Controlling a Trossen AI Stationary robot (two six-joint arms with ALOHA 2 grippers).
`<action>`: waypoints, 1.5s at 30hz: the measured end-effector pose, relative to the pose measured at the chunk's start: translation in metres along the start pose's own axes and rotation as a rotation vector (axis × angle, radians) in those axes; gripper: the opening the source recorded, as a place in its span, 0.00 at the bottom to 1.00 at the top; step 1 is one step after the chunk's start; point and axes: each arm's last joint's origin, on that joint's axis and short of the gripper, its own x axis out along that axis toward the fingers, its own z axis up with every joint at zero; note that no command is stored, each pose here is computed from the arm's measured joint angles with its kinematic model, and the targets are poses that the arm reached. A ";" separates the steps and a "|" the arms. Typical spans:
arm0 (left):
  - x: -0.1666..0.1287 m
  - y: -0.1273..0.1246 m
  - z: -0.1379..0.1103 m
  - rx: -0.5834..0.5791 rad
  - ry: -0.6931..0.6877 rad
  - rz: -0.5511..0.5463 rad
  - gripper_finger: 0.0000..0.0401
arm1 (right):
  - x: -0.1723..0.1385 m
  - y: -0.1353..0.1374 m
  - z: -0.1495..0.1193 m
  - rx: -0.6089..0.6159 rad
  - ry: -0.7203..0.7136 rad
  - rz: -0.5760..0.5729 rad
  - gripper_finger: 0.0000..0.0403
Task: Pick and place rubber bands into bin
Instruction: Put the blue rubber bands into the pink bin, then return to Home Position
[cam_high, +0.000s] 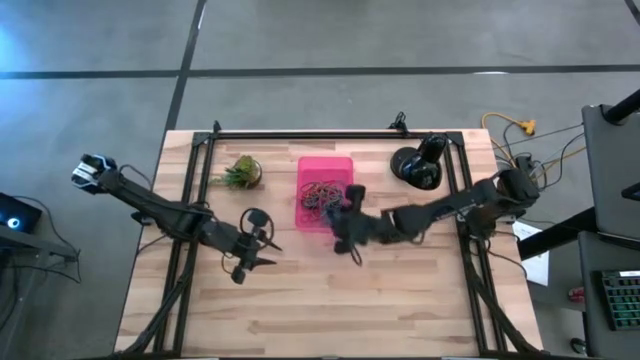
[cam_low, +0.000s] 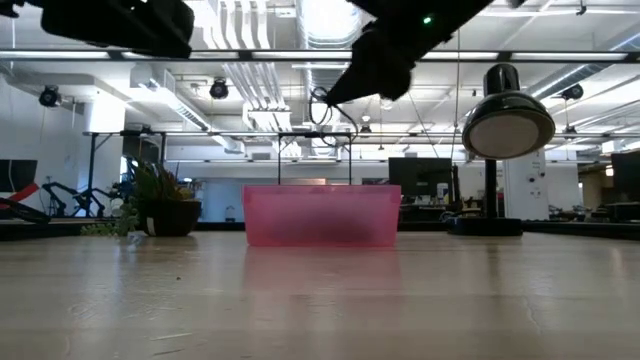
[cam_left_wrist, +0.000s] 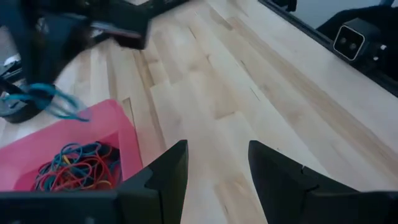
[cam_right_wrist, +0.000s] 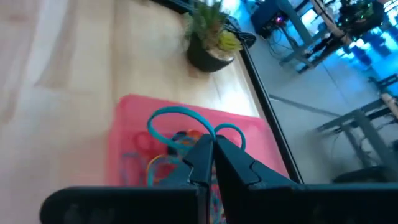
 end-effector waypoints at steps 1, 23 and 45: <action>-0.002 0.000 -0.003 -0.001 -0.007 0.001 0.38 | 0.005 -0.007 0.000 0.018 -0.004 0.000 0.02; -0.009 0.001 -0.005 -0.002 -0.061 0.014 0.38 | 0.068 -0.110 -0.036 0.376 0.024 0.214 0.17; -0.014 0.011 0.028 0.190 -0.412 0.194 0.38 | -0.007 -0.118 -0.006 0.222 -0.143 0.263 0.32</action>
